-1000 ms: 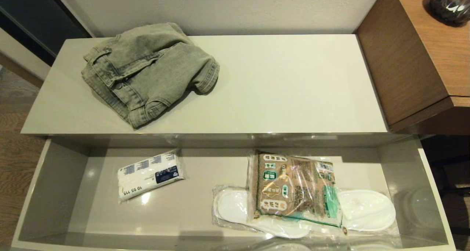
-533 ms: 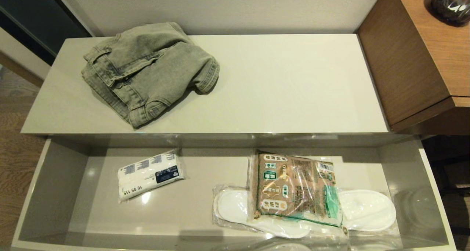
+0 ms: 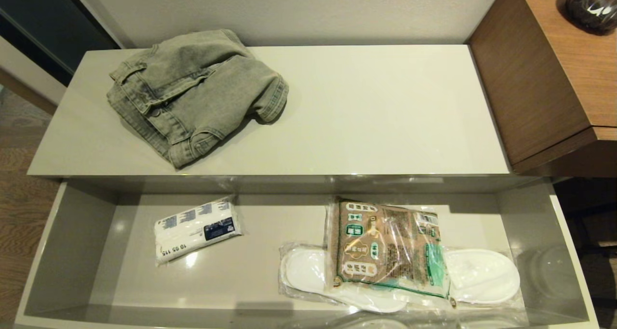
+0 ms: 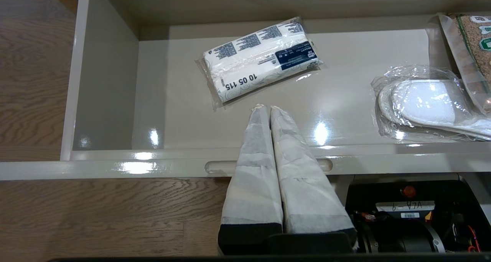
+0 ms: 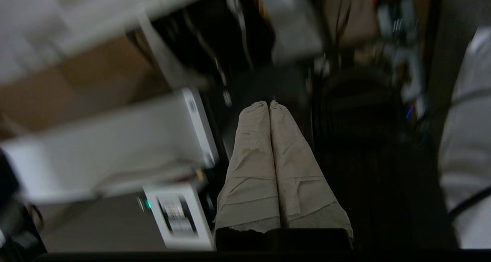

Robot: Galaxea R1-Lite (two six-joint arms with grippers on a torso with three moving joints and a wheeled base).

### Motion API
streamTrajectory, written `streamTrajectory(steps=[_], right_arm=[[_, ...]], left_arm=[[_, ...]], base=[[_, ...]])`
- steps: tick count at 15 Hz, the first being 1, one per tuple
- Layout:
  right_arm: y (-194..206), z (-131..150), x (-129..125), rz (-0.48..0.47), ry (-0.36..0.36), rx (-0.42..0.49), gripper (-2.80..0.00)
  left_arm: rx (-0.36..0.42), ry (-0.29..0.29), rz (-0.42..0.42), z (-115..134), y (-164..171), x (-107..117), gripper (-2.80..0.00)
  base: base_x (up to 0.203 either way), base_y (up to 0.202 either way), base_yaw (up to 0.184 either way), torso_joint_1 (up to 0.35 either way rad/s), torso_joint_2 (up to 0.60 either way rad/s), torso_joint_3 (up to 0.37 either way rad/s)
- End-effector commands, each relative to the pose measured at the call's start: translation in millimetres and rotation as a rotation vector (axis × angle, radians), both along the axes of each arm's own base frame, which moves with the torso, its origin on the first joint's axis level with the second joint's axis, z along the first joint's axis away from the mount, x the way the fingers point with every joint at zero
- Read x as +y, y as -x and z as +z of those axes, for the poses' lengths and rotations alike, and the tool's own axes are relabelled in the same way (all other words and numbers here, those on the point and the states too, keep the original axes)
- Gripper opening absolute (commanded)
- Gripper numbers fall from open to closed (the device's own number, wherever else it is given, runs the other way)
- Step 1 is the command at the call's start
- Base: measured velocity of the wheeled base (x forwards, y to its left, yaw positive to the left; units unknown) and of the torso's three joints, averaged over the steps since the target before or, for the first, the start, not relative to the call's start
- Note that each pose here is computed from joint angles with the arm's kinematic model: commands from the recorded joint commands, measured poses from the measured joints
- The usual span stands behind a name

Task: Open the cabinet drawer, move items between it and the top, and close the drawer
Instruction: Close the drawer

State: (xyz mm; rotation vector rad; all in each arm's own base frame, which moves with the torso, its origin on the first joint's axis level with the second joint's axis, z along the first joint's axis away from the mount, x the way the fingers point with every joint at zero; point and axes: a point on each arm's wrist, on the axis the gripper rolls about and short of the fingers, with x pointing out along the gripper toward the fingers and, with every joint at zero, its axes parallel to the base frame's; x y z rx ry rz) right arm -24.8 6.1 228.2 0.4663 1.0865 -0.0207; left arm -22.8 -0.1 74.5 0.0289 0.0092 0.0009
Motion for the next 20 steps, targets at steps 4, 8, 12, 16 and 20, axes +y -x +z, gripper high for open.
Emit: streamTrajectory(steps=[4, 8, 12, 16, 20], right_arm=[[28.1, -84.9, 2.2, 0.13, 0.004, 0.164, -2.8], [0.5, -110.3, 0.4, 0.148, 0.047, 0.14, -2.8], [-31.5, -114.2, -1.7, 0.129, 0.074, 0.135, -2.8], [-46.3, -113.1, -3.3, 0.113, 0.114, 0.121, -2.8], [-52.7, -105.5, -4.1, 0.132, 0.166, 0.029, -2.8]], left_arm=[[0.002, 0.0, -0.001, 0.0, -0.1, 0.0, -2.8], [0.002, 0.0, 0.0, 0.0, -0.1, 0.0, -2.8], [0.002, 0.0, 0.0, 0.0, -0.1, 0.0, -2.8], [0.002, 0.0, 0.0, 0.0, -0.1, 0.0, -2.8], [0.002, 0.0, 0.0, 0.0, -0.1, 0.0, -2.8]], base=[[0.0, 0.0, 0.0, 0.0, 0.0, 0.0], [0.0, 0.0, 0.0, 0.0, 0.0, 0.0], [0.0, 0.0, 0.0, 0.0, 0.0, 0.0], [0.0, 0.0, 0.0, 0.0, 0.0, 0.0], [0.0, 0.0, 0.0, 0.0, 0.0, 0.0]])
